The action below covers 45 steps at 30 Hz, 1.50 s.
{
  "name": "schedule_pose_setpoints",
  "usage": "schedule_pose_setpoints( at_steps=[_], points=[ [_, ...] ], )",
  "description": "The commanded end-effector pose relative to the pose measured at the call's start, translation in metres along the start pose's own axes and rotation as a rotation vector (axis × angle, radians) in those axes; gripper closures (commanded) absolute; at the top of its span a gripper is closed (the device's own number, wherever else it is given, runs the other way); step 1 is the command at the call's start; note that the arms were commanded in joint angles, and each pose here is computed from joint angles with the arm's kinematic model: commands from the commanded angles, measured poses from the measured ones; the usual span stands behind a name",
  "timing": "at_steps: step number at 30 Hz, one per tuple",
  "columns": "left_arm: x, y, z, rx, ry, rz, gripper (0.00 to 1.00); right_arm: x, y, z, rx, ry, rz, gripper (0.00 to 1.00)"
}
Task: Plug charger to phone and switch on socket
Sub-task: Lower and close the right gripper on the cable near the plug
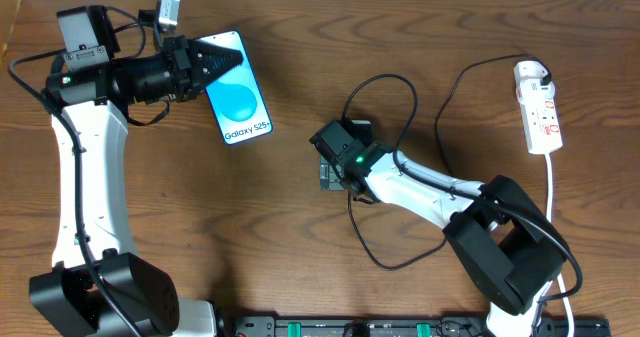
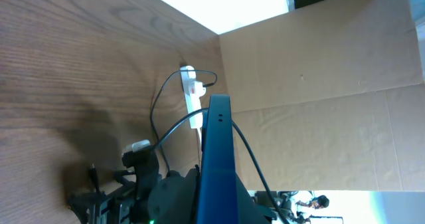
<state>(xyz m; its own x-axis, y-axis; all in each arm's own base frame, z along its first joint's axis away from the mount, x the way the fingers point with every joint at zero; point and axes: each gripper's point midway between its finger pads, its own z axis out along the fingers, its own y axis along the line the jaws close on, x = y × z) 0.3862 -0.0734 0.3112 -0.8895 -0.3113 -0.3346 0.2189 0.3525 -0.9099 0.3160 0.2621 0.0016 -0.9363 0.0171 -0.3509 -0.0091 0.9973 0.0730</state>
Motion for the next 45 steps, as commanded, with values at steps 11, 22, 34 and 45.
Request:
schedule_pose_setpoints(
  at_steps=[11, 22, 34, 45],
  points=[
    [0.0021, -0.0123, -0.0036, 0.024, -0.002, 0.036, 0.92, 0.0063, -0.0012, 0.0109, 0.016, 0.021, 0.008, 0.58],
    [0.002, -0.0122, -0.0036, 0.024, -0.002, 0.036, 0.92, 0.0063, -0.0012, 0.0109, 0.016, 0.021, 0.008, 0.76],
    [0.0021, -0.0122, -0.0036, 0.024, -0.002, 0.035, 0.93, 0.0063, -0.0013, 0.0109, 0.016, 0.021, 0.008, 0.83],
    [0.003, -0.0117, -0.0036, 0.023, 0.0, 0.028, 0.93, 0.0108, -0.003, 0.0117, -0.003, 0.066, 0.03, 0.48]
  ],
)
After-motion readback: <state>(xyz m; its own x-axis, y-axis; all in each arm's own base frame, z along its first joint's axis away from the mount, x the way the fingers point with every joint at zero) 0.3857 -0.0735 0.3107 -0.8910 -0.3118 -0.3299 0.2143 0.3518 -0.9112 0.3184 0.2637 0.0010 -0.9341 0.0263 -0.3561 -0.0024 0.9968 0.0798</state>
